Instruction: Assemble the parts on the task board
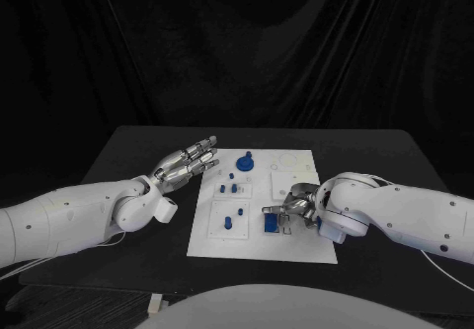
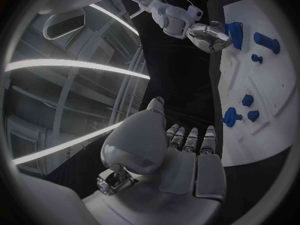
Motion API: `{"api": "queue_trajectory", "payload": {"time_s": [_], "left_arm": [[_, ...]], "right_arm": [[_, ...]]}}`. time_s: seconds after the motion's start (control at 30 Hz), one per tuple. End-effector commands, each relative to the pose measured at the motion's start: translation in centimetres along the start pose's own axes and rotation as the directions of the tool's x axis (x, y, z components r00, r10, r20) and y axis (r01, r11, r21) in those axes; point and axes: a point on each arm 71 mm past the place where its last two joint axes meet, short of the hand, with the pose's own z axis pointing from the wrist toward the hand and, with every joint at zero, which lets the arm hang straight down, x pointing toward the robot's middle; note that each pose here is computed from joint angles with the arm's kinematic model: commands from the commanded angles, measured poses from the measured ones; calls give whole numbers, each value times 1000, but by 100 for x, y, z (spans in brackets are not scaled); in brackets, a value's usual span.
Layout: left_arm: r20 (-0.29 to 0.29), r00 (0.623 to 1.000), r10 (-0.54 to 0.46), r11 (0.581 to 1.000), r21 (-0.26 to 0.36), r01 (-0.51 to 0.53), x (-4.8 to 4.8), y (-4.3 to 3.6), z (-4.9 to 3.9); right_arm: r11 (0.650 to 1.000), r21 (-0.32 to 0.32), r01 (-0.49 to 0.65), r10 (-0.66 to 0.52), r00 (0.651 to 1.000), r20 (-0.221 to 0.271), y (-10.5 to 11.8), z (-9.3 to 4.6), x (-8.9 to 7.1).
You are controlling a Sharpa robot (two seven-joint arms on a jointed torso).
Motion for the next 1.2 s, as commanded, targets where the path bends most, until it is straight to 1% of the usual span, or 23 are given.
{"api": "queue_trajectory", "payload": {"time_s": [0.03,0.17,0.3,0.37,0.43,0.47,0.57,0.7,0.8,0.93,1.2], "left_arm": [[-10,1000,-16,1000,12,16,20,-2,5],[-10,1000,-17,1000,11,17,20,-1,2],[-10,1000,-17,1000,10,17,18,0,-1],[-10,1000,-17,1000,10,17,17,0,-2],[-10,1000,-17,1000,9,17,17,1,-2],[-10,1000,-17,1000,9,17,18,2,-1],[-11,1000,-17,1000,9,18,21,4,2],[-12,1000,-18,1000,9,18,25,7,6],[-12,1000,-19,1000,8,19,27,8,7],[-12,1000,-19,1000,7,19,26,9,5],[-11,1000,-19,1000,4,19,19,9,-4]], "right_arm": [[1000,3,-14,14,1000,15,-21,-12,5],[1000,-5,-28,28,999,31,-48,-52,-4],[999,-38,-32,34,998,46,-52,-137,-19],[998,-64,-26,30,998,58,-36,-184,-28],[995,-104,-9,17,997,76,-4,-248,-37],[991,-134,7,5,996,91,23,-287,-39],[982,-180,51,-29,992,121,73,-344,-37],[967,-223,124,-90,983,160,133,-382,-24],[960,-233,156,-119,979,167,146,-378,-1],[957,-232,176,-140,977,161,127,-346,46],[961,-207,184,-156,977,142,75,-272,104]]}}
